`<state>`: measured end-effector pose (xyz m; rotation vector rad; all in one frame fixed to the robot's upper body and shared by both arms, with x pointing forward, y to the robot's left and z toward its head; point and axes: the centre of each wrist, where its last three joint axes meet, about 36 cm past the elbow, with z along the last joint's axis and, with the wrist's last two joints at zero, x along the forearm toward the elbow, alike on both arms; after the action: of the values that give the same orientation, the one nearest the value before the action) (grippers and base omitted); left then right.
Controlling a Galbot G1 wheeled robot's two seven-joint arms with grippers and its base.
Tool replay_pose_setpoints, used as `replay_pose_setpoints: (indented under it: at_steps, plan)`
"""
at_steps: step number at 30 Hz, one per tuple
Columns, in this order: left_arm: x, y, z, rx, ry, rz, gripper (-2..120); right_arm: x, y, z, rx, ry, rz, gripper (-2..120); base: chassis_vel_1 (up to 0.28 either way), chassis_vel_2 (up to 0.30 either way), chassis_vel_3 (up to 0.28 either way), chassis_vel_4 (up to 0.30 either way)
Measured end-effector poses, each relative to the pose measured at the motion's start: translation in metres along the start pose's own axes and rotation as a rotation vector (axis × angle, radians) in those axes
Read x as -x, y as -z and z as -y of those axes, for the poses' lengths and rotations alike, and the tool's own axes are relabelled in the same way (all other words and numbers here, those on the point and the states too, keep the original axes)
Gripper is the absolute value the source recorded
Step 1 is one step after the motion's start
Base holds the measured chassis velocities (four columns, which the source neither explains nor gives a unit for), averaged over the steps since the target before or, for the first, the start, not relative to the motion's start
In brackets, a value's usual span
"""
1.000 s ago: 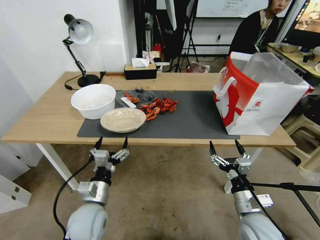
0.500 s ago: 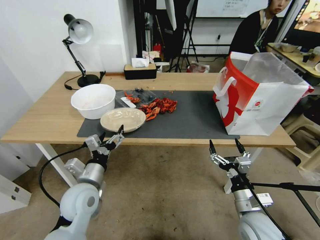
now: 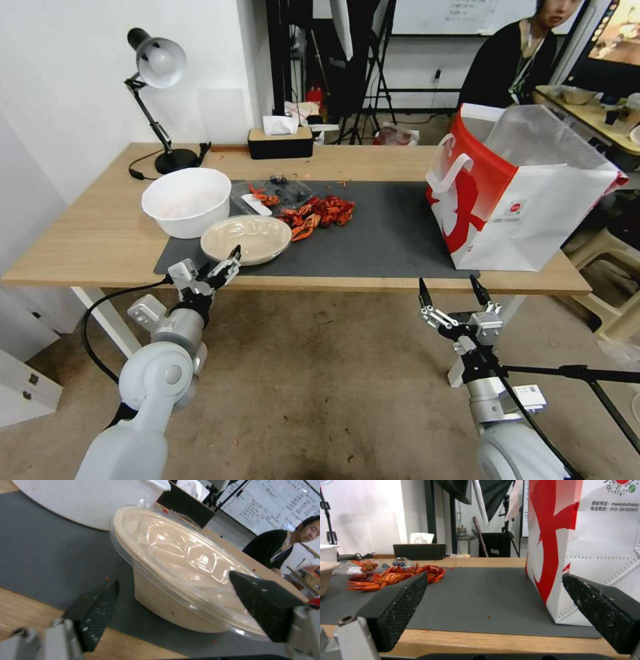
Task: Pick up the trash from the table and place it into the takeout bag.
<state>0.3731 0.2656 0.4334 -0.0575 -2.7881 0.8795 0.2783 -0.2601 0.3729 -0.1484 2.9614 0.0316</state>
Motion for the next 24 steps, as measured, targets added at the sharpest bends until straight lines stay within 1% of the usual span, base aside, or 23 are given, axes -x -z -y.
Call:
replay_pose_setpoints:
  at_steps: [1,4,6,7,8,9,10,12,13,16,17,20,21,22,24]
  plan:
    - [0.0,0.0,0.0,0.0,0.0,0.0,81,0.0,0.0,0.0,0.0,0.0,0.0,100,0.0,0.0,0.0,0.0]
    - [0.0024,0.0025,-0.002,0.011,0.004,-0.013,64,-0.0009,-0.0004,-0.0008,-0.002,-0.001,-0.001,100,0.0,0.0,0.0,0.0]
    - [0.0025,0.0028,-0.0021,0.012,0.004,-0.014,63,-0.001,-0.0005,-0.0008,-0.002,-0.001,-0.002,100,0.0,0.0,0.0,0.0]
    - [0.0028,0.0037,-0.0027,0.016,0.006,-0.019,56,-0.0014,-0.0007,-0.001,-0.002,-0.002,-0.002,100,0.0,0.0,0.0,0.0]
    - [0.0029,0.0043,-0.0029,0.019,0.006,-0.021,53,-0.0017,-0.0007,-0.0011,-0.002,-0.002,-0.003,100,0.0,0.0,0.0,0.0]
    - [0.0029,0.0043,-0.0029,0.019,0.006,-0.021,53,-0.0017,-0.0007,-0.0011,-0.002,-0.002,-0.003,100,0.0,0.0,0.0,0.0]
    - [0.003,0.0049,-0.0032,0.02,0.005,-0.024,46,-0.0019,-0.0008,-0.0012,-0.002,-0.002,-0.003,100,0.0,0.0,0.0,0.0]
    - [0.003,0.0054,-0.0035,0.022,0.004,-0.026,37,-0.0023,-0.001,-0.0013,-0.003,-0.003,-0.004,100,0.0,0.0,0.0,0.0]
    - [0.003,0.0054,-0.0035,0.022,0.004,-0.026,37,-0.0023,-0.001,-0.0013,-0.003,-0.003,-0.004,100,0.0,0.0,0.0,0.0]
    - [0.0016,0.0062,-0.0035,0.028,-0.003,-0.026,23,-0.0026,-0.0011,-0.0015,-0.002,-0.004,-0.003,100,0.0,0.0,0.0,0.0]
    - [0.0016,0.0062,-0.0035,0.028,-0.003,-0.026,23,-0.0026,-0.0011,-0.0015,-0.002,-0.004,-0.003,100,0.0,0.0,0.0,0.0]
    - [-0.0006,0.0072,-0.0026,0.031,-0.03,-0.015,9,-0.0027,-0.0011,-0.0015,-0.002,-0.004,-0.003,100,0.0,0.0,0.0,0.0]
    - [-0.0006,0.0072,-0.0026,0.031,-0.03,-0.015,9,-0.0027,-0.0011,-0.0015,-0.002,-0.004,-0.003,100,0.0,0.0,0.0,0.0]
    - [-0.0013,0.0075,-0.0023,0.035,-0.042,-0.007,6,-0.0027,-0.0011,-0.0015,-0.002,-0.004,-0.003,100,0.0,0.0,0.0,0.0]
    - [-0.0027,0.0083,-0.003,0.054,-0.103,0.029,1,-0.0027,-0.001,-0.0015,-0.002,-0.004,-0.003,100,0.0,0.0,0.0,0.0]
